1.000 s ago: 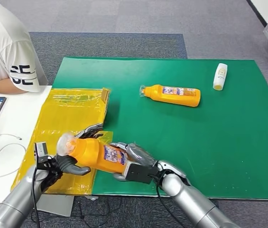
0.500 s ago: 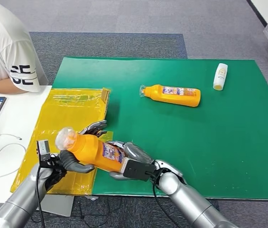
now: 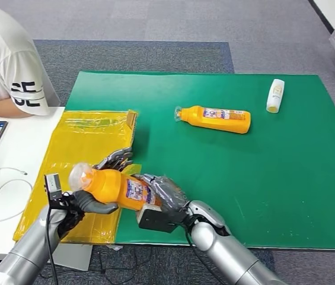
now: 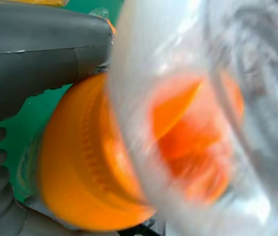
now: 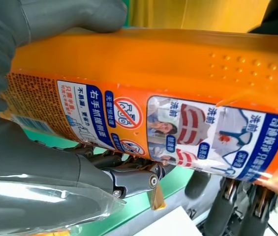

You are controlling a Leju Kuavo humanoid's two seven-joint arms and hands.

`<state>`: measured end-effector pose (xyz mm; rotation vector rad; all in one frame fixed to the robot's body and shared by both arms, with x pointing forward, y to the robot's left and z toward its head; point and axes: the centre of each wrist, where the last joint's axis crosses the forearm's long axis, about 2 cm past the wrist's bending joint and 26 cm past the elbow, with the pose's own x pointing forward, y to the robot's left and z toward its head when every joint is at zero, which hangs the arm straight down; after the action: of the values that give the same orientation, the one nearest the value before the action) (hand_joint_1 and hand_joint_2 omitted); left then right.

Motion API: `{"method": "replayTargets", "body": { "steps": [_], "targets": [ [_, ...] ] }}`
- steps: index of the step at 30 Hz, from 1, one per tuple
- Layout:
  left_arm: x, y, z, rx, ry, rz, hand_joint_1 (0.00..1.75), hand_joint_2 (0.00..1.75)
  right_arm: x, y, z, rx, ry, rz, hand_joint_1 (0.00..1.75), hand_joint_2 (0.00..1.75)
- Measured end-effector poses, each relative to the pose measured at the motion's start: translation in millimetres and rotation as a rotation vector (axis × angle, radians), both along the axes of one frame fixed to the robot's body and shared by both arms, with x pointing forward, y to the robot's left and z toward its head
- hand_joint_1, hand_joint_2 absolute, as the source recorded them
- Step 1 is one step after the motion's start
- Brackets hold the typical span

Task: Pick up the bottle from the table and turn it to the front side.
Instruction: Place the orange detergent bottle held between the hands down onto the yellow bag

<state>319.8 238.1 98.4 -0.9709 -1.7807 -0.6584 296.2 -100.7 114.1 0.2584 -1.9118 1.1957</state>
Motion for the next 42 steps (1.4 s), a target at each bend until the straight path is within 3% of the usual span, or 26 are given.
{"method": "replayTargets", "body": {
  "steps": [1, 21, 22, 25, 26, 42],
  "targets": [
    [-0.4, -0.2, -0.3, -0.004, 0.002, -0.001, 1.75, 1.75, -1.2, 0.8, -0.7, -0.001, 0.002, 0.0, 1.75, 1.75],
    [-5.9, -2.5, -4.7, -0.036, 0.025, -0.005, 1.75, 1.75, -9.3, 2.9, -3.3, 0.013, 0.01, -0.007, 1.74, 1.75],
    [-6.3, -2.6, -4.9, -0.037, 0.026, -0.005, 1.75, 1.75, -9.7, 2.8, -3.3, 0.014, 0.011, -0.008, 1.45, 1.75],
    [-7.3, -3.2, -5.5, -0.04, 0.027, -0.004, 1.75, 1.75, -11.1, 2.4, -3.7, 0.021, 0.014, -0.013, 0.15, 1.75],
    [-7.8, -3.3, -5.7, -0.04, 0.027, -0.003, 1.75, 1.75, -11.7, 2.3, -3.7, 0.027, 0.017, -0.016, 0.0, 1.75],
    [-18.4, 2.7, -9.6, 0.048, -0.023, 0.084, 1.75, 1.75, -8.7, -2.0, 2.2, 0.18, 0.105, -0.065, 0.0, 1.75]
  ]
}}
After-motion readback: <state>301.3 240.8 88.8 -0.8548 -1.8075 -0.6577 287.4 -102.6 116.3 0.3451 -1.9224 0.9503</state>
